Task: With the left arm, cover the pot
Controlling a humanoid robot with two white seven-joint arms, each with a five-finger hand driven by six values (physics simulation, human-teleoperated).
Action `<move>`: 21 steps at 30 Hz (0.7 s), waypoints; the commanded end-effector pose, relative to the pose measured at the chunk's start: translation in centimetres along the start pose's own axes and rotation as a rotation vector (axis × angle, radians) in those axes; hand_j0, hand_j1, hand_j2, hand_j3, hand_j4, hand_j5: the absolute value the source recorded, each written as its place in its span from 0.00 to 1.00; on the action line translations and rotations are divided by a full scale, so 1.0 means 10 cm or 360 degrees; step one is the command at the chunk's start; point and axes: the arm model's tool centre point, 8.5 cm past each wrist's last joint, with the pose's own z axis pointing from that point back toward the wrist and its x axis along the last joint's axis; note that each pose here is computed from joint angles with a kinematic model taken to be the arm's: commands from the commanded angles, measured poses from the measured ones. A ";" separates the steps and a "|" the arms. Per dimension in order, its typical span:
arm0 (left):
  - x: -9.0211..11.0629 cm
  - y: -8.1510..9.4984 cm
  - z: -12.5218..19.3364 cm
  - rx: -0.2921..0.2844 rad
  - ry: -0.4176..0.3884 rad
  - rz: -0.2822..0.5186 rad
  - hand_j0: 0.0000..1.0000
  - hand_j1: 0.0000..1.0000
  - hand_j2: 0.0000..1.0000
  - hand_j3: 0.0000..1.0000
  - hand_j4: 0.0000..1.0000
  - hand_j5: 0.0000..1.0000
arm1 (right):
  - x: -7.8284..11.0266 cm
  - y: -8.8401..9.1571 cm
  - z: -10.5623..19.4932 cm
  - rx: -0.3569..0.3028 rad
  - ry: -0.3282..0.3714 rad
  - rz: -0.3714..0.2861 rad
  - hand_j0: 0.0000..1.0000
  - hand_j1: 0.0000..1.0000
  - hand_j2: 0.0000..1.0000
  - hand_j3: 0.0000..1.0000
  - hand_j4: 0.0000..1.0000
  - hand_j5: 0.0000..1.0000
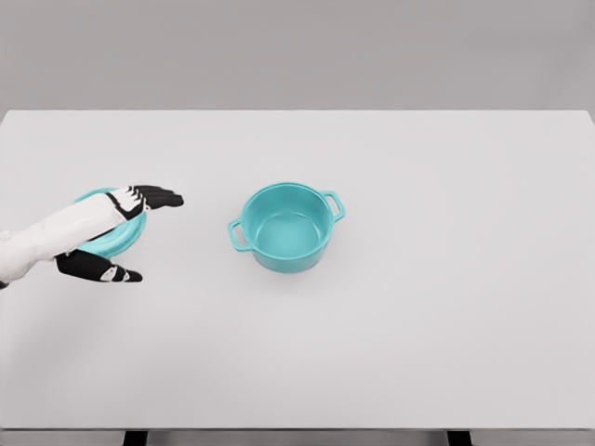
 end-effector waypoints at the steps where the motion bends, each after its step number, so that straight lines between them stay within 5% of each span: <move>1: -0.01 0.00 0.01 0.0002 0.0007 0.0011 1.00 1.00 1.00 1.00 1.00 1.00 | -0.01 0.02 0.00 0.0030 -0.0003 -0.0019 1.00 1.00 1.00 1.00 1.00 1.00; 5: -0.15 0.41 0.02 0.0163 0.0055 -0.0048 1.00 1.00 1.00 1.00 1.00 1.00 | -0.12 0.04 0.02 0.0026 0.0032 -0.0025 1.00 1.00 1.00 1.00 1.00 1.00; 7: -0.17 0.50 0.03 0.0298 0.0019 0.0136 1.00 1.00 1.00 1.00 1.00 1.00 | -0.12 0.04 0.02 0.0026 0.0032 -0.0025 1.00 1.00 1.00 1.00 1.00 1.00; 11: -0.26 0.33 0.00 0.0290 0.0038 0.0241 1.00 1.00 1.00 1.00 1.00 1.00 | -0.13 0.04 0.02 0.0026 0.0036 -0.0027 1.00 1.00 1.00 1.00 1.00 1.00; 15: -0.26 0.32 -0.10 0.0509 -0.0051 0.0498 1.00 1.00 1.00 1.00 1.00 1.00 | -0.12 0.04 0.02 0.0025 0.0032 -0.0030 1.00 1.00 1.00 1.00 1.00 1.00; 21: -0.54 0.07 0.08 0.0484 0.0123 0.0589 1.00 1.00 1.00 1.00 1.00 1.00 | -0.13 0.04 0.02 0.0025 0.0034 -0.0031 1.00 1.00 1.00 1.00 1.00 1.00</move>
